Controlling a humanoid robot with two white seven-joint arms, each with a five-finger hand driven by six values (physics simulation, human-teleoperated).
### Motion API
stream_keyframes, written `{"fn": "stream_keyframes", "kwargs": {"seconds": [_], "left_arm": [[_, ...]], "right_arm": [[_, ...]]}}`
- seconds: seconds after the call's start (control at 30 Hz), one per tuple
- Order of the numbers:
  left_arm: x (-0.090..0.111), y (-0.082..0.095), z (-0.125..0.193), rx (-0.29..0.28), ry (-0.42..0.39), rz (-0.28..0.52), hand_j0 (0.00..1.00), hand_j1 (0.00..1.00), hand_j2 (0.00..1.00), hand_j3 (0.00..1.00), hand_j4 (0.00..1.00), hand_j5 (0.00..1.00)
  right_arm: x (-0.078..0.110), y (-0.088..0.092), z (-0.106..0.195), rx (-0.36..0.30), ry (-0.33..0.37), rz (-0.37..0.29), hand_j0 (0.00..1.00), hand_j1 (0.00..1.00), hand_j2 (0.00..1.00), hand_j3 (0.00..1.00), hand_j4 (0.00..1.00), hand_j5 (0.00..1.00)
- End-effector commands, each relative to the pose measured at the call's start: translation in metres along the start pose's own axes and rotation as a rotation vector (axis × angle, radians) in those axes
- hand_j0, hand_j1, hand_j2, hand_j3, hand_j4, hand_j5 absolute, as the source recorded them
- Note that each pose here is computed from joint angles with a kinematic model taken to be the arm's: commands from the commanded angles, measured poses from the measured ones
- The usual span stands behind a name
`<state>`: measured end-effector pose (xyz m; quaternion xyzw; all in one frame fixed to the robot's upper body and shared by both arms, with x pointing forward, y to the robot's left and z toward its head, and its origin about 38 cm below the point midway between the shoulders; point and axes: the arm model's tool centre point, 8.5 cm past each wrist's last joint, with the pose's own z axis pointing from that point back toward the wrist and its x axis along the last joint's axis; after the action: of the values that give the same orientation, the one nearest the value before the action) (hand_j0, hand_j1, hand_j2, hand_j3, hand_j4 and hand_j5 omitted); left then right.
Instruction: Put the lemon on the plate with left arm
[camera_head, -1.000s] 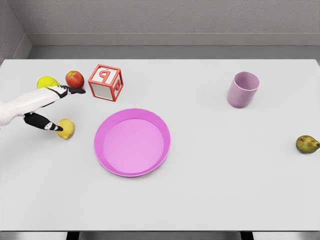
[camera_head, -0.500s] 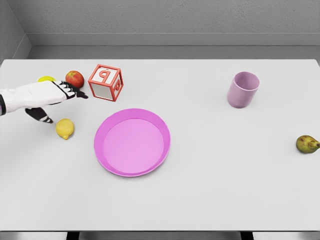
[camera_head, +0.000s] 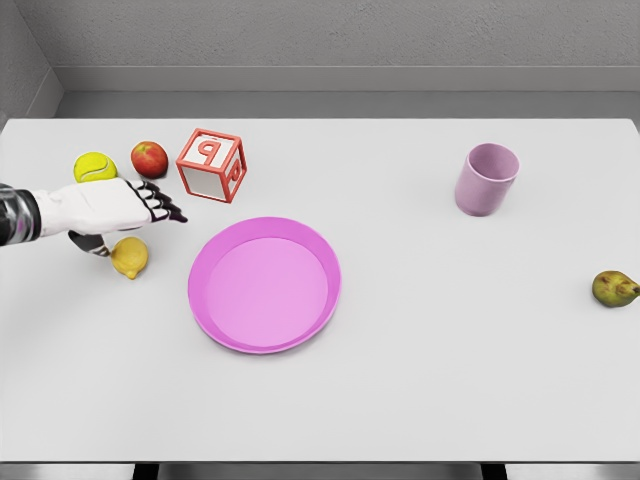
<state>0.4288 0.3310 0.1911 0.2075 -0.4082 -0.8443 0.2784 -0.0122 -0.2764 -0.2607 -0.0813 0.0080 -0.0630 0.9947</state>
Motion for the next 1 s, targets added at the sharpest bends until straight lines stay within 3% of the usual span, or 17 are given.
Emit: {"fn": "stream_keyframes", "kwargs": {"seconds": [0.0,0.47,0.63,0.97], "left_arm": [[0.000,-0.001,0.001,-0.010,0.006,-0.012,1.00,1.00,1.00,1.00,1.00,1.00],[0.001,-0.003,0.001,-0.024,0.000,-0.018,1.00,1.00,1.00,1.00,1.00,1.00],[0.003,-0.017,0.000,-0.062,-0.008,-0.007,1.00,1.00,1.00,1.00,1.00,1.00],[0.014,-0.023,-0.010,-0.089,-0.045,-0.013,1.00,1.00,1.00,1.00,1.00,1.00]], "right_arm": [[0.000,0.000,0.000,0.000,0.000,0.000,1.00,1.00,1.00,1.00,1.00,1.00],[0.000,0.000,0.000,0.000,0.000,0.000,1.00,1.00,1.00,1.00,1.00,1.00],[0.000,0.000,0.000,0.000,0.000,0.000,1.00,1.00,1.00,1.00,1.00,1.00],[0.000,0.000,0.000,0.000,0.000,0.000,1.00,1.00,1.00,1.00,1.00,1.00]]}}
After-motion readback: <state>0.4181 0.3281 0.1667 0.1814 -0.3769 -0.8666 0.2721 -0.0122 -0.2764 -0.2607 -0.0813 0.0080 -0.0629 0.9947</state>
